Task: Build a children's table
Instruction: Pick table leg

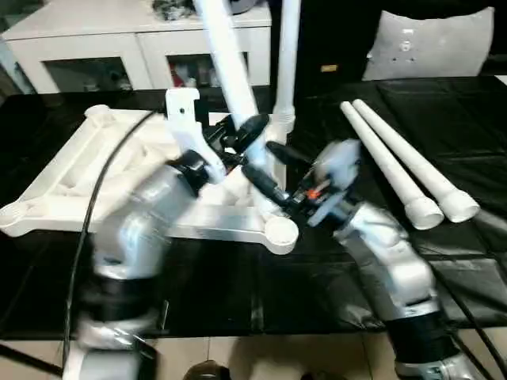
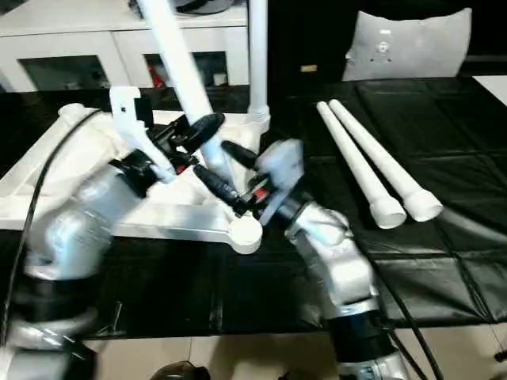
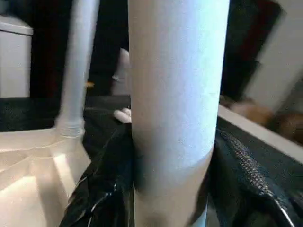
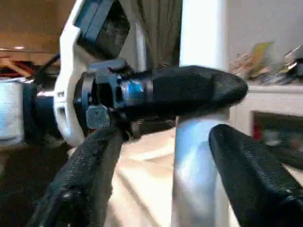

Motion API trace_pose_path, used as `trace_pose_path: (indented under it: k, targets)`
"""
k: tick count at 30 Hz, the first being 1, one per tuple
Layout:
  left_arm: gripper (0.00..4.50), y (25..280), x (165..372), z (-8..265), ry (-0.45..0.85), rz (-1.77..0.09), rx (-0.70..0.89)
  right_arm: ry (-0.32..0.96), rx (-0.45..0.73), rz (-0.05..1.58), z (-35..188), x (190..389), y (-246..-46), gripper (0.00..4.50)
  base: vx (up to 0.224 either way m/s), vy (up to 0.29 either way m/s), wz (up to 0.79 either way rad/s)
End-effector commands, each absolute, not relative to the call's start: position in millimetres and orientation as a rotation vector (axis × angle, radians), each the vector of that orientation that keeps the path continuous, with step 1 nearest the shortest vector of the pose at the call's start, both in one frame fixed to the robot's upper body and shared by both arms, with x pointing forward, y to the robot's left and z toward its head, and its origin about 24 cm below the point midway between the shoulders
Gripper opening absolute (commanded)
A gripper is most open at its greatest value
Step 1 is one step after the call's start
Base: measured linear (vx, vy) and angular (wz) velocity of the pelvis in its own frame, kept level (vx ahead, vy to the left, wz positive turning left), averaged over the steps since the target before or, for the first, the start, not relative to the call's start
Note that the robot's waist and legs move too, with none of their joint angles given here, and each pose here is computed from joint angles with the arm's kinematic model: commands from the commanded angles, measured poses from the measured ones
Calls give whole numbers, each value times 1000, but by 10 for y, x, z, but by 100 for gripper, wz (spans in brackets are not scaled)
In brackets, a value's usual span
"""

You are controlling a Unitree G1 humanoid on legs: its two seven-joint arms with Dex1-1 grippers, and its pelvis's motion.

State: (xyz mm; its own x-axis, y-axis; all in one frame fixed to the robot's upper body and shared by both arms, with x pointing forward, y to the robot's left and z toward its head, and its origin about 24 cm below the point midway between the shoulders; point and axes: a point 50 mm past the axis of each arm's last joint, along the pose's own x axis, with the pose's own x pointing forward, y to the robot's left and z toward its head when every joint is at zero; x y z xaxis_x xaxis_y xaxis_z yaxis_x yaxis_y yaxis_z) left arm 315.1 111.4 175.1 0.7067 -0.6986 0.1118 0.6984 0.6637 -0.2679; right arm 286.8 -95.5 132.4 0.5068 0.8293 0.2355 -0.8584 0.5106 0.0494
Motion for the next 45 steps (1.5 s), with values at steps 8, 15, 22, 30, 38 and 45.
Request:
trace_pose_path:
  k: [8, 15, 22, 30, 38, 45]
  targets:
    - [188, 1115, 2984, 1855, 70, -1221, -269, 75, 143, 1283, 1457, 2860, -1267, 377, 0, 0, 0]
    - [188, 1056, 2900, 1998, 41, -1415, -325, 206, 118, 1440, 1412, 2786, -1272, 353, 0, 0, 0]
    - [188, 990, 2904, 2046, 23, -1466, -342, 220, 151, 1475, 1405, 2799, -1181, 292, 0, 0, 0]
    - [188, 1000, 2925, 2035, 30, -1463, -336, 231, 169, 1490, 1381, 2773, -1174, 213, 0, 0, 0]
    - [187, 1023, 2924, 2008, 40, -1458, -326, 235, 173, 1493, 1347, 2736, -1139, 197, 0, 0, 0]
    - [222, 1038, 2927, 2040, 1, -1419, -315, 216, 166, 1455, 1325, 2739, -1084, 196, 0, 0, 0]
